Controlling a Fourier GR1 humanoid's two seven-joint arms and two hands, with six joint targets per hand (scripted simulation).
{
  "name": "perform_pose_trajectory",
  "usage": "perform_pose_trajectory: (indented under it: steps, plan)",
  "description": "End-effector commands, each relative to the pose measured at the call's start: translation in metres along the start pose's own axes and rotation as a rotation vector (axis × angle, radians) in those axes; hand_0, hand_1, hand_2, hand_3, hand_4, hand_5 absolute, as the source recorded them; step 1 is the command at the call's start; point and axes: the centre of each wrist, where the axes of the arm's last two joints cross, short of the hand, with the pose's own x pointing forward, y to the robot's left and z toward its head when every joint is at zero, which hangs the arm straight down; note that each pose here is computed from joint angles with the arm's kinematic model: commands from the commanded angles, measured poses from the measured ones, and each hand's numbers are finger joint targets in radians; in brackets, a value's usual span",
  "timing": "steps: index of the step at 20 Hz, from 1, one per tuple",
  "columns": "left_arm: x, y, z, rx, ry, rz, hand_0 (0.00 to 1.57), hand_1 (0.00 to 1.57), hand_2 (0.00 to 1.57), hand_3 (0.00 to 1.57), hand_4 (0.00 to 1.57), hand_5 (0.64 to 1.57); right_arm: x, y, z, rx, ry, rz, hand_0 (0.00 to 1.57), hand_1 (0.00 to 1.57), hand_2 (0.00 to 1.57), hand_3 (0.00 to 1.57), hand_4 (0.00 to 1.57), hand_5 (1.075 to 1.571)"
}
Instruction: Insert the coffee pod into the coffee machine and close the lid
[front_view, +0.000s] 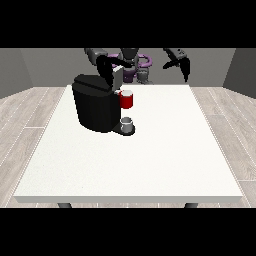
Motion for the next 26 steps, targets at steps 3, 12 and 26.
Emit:
perform_pose_trajectory:
  steps: [3, 12, 26]
  plan:
    - [0.016, -0.007, -0.015, -0.017, -0.018, 0.016, 0.00, 0.00, 0.00, 0.00, 0.40, 1.571, 0.026, 0.042, -0.003, 0.090, -0.122, 0.097, 0.00, 0.00, 0.00, 0.00, 0.00, 1.571]
    - [0.021, -0.017, -0.027, -0.106, -0.099, 0.021, 0.00, 0.00, 0.00, 0.00, 0.43, 1.571, 0.093, 0.029, -0.006, 0.002, -0.222, 0.159, 0.00, 0.00, 0.00, 0.00, 0.24, 1.571]
    - [0.063, -0.022, -0.058, -0.214, -0.224, 0.007, 0.00, 0.00, 0.00, 0.00, 0.25, 1.571, 0.150, -0.008, 0.011, -0.096, -0.293, 0.237, 0.00, 0.00, 0.00, 0.00, 0.00, 1.571]
